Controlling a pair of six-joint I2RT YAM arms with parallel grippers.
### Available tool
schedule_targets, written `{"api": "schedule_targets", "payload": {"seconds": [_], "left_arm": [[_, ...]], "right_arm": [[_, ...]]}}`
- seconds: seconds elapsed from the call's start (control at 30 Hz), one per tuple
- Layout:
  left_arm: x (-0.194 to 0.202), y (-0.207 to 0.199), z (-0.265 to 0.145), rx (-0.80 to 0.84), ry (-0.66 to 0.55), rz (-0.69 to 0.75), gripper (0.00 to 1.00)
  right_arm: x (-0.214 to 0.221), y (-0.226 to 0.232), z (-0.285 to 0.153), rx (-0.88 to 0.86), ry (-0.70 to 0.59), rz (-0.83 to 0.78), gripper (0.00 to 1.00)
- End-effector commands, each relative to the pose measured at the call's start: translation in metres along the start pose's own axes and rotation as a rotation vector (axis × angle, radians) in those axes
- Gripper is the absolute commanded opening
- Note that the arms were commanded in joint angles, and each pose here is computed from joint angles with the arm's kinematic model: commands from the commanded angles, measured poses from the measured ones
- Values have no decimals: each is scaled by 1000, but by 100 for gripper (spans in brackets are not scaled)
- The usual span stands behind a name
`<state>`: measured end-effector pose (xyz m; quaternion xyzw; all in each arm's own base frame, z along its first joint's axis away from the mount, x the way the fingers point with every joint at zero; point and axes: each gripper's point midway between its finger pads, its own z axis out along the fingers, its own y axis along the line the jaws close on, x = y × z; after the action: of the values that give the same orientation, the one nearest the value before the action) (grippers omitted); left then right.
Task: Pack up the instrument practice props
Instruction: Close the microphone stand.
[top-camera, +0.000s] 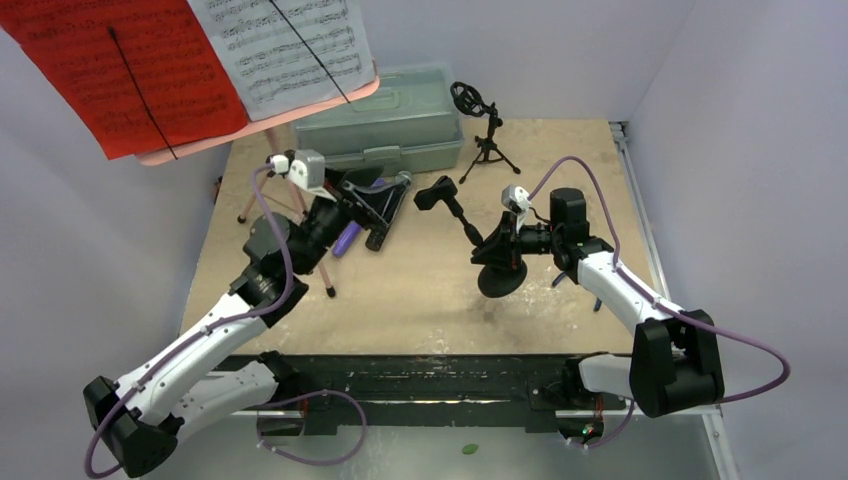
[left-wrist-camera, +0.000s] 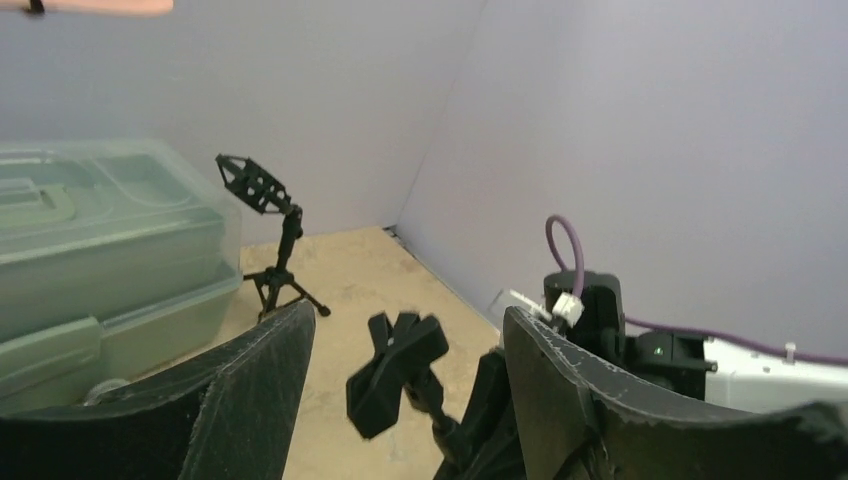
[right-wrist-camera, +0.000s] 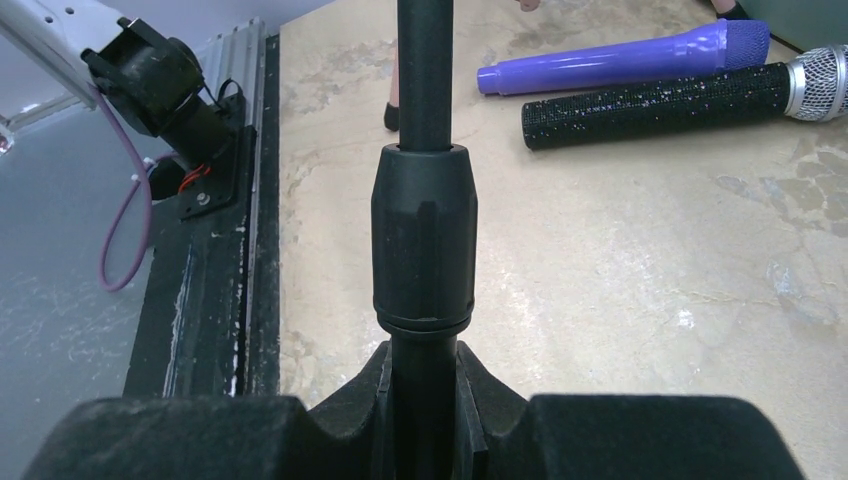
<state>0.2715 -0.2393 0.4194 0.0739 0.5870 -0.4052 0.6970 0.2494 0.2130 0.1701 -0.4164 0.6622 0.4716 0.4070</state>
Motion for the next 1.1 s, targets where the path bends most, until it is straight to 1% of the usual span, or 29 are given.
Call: {"api": "schedule_targets", "payload": {"seconds": [0.0,0.07,0.13,0.17,0.27,0.37,0.43,0.47,0.5,0.6,0.7,0.77,0.83,0.9,0.93,1.03,1.07], "left_arm": [[36,10,-19,12,26,-31,70],[38,18,-20,-27,12,-43,69],[36,24,-11,-61,-2,-56,60],[37,25,-4,-73,-1,-64,55],[42,26,23,-91,21,-90,44],[56,28,43,-103,51,-129,42],[67,26,50,-82,73,-142,41],[72,22,52,-56,86,-147,39],[78,18,53,-21,102,-147,35],[105,-2,53,106,212,-158,16],[147,-16,48,199,371,-202,10],[175,-23,41,230,450,-236,9],[192,-26,35,231,491,-244,9],[188,-19,35,181,472,-241,11],[181,-11,35,133,445,-224,14],[147,16,32,-31,334,-152,46],[137,23,27,-74,300,-132,55]], "right_arm": [[-31,4,0,-27,-45,-103,0],[-29,4,0,-28,-43,-100,0],[-27,3,1,-29,-40,-96,0],[-27,3,1,-30,-39,-94,0],[-26,3,1,-29,-37,-95,0],[-25,3,0,-24,-33,-99,0],[-24,2,1,-25,-31,-100,0],[-24,2,1,-25,-31,-100,0],[-25,1,1,-24,-31,-102,0],[-25,0,1,-23,-31,-108,0],[-26,-2,2,-21,-29,-107,0],[-26,-4,2,-15,-28,-105,0],[-26,-6,2,-7,-26,-106,0],[-24,-6,1,-3,-19,-93,0],[-24,-7,0,-2,-19,-93,0],[-30,-13,-8,7,-41,-100,0],[-31,-17,-13,21,-48,-102,0]]}}
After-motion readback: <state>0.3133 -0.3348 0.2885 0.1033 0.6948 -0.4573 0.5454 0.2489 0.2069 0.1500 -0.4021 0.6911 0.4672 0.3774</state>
